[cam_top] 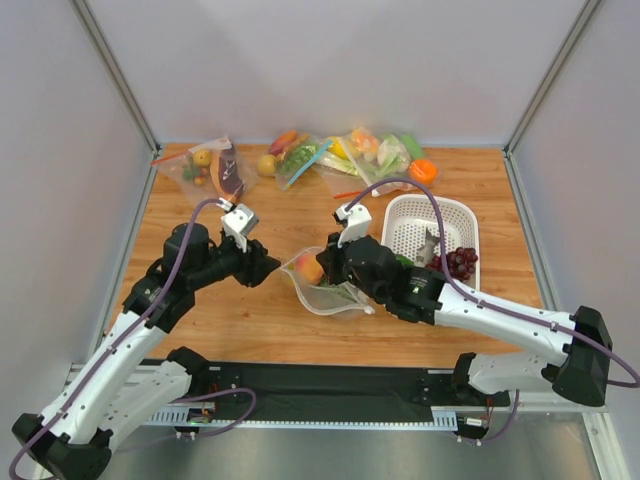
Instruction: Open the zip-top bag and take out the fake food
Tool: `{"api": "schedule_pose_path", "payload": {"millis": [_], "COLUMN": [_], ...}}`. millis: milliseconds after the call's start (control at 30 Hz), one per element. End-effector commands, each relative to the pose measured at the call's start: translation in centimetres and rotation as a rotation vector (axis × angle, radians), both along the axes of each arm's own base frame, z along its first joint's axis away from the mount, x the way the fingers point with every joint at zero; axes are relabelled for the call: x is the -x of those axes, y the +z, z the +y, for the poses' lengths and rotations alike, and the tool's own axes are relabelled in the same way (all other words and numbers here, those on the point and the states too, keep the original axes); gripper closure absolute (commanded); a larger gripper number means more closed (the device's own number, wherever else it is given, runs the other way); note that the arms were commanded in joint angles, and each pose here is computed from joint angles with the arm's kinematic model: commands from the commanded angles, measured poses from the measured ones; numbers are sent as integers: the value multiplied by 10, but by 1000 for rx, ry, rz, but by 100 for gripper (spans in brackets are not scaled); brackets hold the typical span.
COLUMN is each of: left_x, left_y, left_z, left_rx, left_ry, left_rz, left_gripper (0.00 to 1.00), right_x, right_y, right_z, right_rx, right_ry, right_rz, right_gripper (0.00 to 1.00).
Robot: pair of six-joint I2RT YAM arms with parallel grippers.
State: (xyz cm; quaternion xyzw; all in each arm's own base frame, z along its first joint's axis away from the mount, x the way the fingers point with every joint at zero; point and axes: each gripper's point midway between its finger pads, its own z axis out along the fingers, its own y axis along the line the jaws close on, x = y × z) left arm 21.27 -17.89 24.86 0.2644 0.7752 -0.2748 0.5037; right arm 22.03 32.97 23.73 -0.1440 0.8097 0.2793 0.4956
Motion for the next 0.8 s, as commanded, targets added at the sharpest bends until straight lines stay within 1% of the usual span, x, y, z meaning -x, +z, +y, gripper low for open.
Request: {"api": "schedule_pose_path", "payload": {"millis": [0, 133, 233, 333, 367, 467, 533, 600, 633, 700, 767], "left_x": [17, 30, 31, 27, 20, 13, 13, 15, 15, 17, 18], "left_y": [10, 11, 15, 21, 26, 30, 32, 31, 30, 27, 19], "left_z": [-30, -42, -42, -34, -24, -8, -7, -8, -10, -16, -23], "left_rx": [90, 132, 143, 141, 138, 130, 132, 127, 128, 132, 127], "left_ry": [-181, -278, -282, -220, -147, -45, -40, -52, -61, -101, -129], "left_rz": [48, 80, 64, 20, -18, -77, -91, -81, -77, -52, -6], "left_gripper": [45, 45, 45, 45, 45, 44, 44, 45, 45, 44, 44], "right_x": [-14, -20, -23, -27, -28, -32, -34, -38, -40, -41, -41], "right_y": [29, 29, 28, 28, 28, 28, 29, 25, 33, 32, 35], "right_z": [0, -2, -3, -4, -4, -5, -6, -5, -3, 1, 5], "right_rx": [-90, -83, -73, -64, -60, -50, -38, -2, -7, 6, -4], "right_ry": [-87, -131, -157, -179, -185, -210, -219, -226, -229, -223, -212], "right_rz": [-30, -24, -23, -22, -23, -29, -37, -43, -53, -51, -54], "right_gripper": [100, 100, 100, 100, 100, 100, 100, 100, 100, 100, 100]}}
